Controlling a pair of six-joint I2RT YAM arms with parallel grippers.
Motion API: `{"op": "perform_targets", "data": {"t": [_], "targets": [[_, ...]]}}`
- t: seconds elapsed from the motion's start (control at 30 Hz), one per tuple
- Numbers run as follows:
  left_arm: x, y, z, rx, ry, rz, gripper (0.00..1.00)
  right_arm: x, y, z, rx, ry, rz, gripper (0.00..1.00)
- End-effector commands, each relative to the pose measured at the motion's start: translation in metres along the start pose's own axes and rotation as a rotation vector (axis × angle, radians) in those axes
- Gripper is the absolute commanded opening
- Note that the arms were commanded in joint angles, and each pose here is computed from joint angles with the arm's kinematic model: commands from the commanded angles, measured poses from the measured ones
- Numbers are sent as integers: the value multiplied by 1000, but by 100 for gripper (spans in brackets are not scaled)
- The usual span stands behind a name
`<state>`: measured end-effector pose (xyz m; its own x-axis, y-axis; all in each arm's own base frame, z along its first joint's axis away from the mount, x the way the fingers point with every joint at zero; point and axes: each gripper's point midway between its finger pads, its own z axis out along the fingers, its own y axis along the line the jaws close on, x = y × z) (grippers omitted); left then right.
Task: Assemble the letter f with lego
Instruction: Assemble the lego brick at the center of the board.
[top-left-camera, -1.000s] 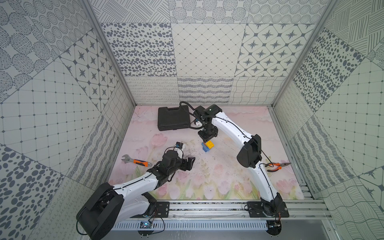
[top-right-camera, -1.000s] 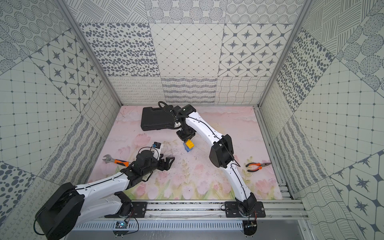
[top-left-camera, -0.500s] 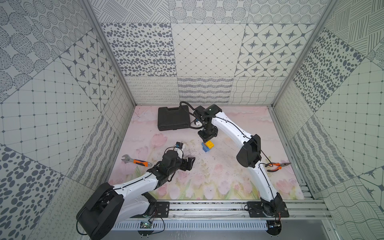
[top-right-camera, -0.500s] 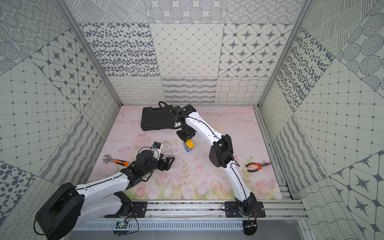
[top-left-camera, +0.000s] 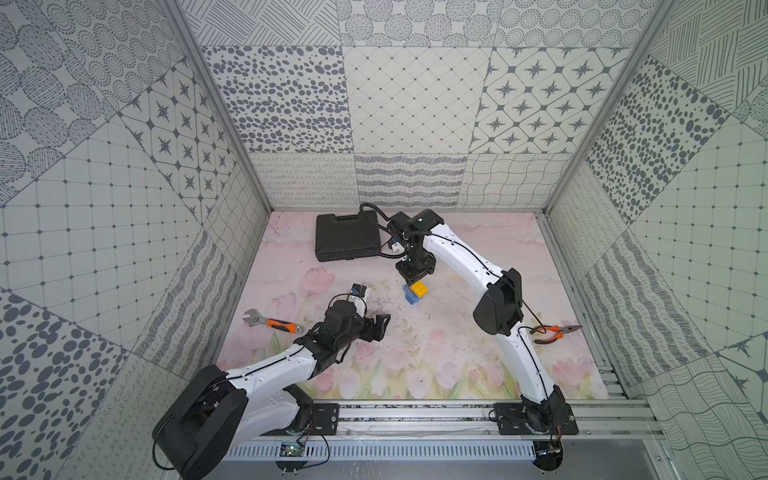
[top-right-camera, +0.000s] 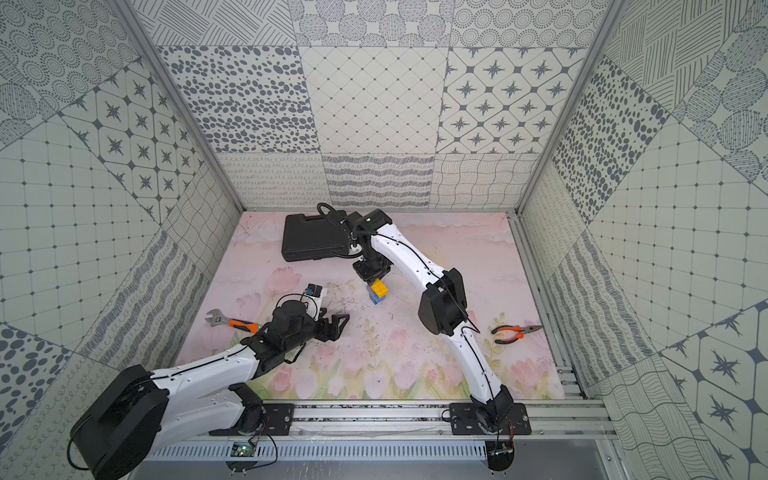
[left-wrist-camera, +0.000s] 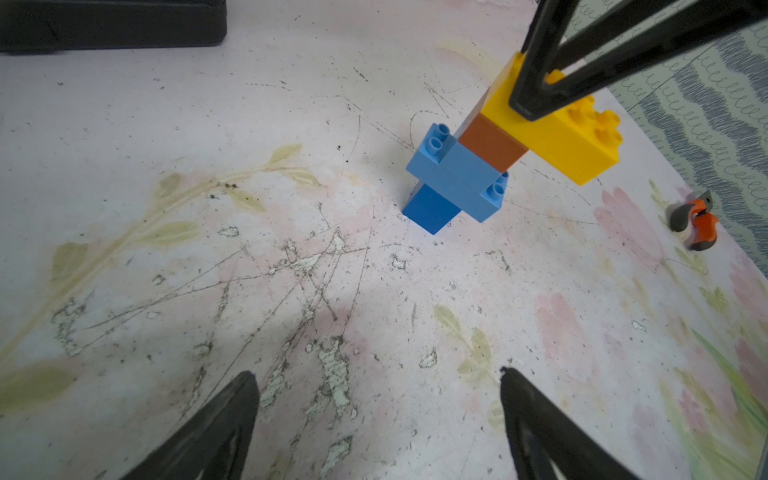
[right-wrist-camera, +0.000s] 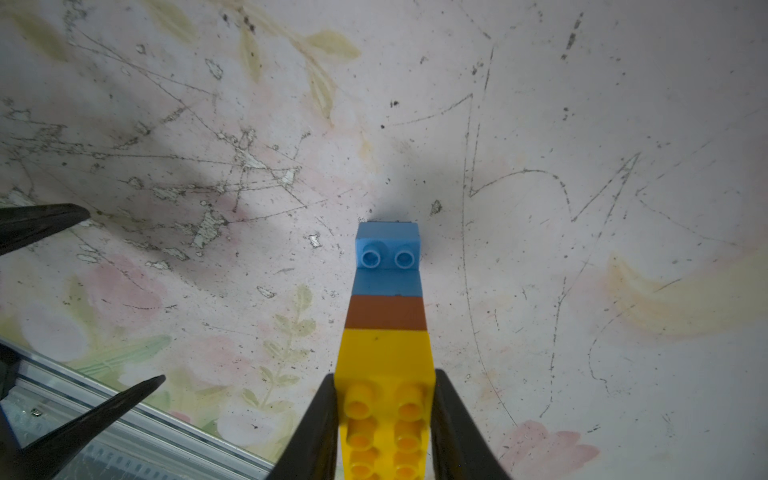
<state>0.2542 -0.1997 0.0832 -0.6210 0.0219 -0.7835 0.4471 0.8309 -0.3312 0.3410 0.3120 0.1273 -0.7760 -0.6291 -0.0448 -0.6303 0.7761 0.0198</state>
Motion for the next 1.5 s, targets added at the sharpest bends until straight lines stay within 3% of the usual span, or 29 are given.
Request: {"op": "perform_targets", "data": {"t": [0.0,0.43,0.67,0.93,1.47], "targets": [[-11,-8,0,30,-41,26,92,20,-5,53,19,180,23,32],[-12,-8,-1,26,-44,26,92,-7,-15,-7,67,-23,49,40],[-12,-8,0,27,-43,24,92,-8,-16,-24,63,-64,49,53],[-14,-9,-1,25,-42,22,92,-8,-7,-48,30,-136,48,58],[-20,-9,-5,16,-48,9,92,8,17,-8,-66,-166,24,62]]}}
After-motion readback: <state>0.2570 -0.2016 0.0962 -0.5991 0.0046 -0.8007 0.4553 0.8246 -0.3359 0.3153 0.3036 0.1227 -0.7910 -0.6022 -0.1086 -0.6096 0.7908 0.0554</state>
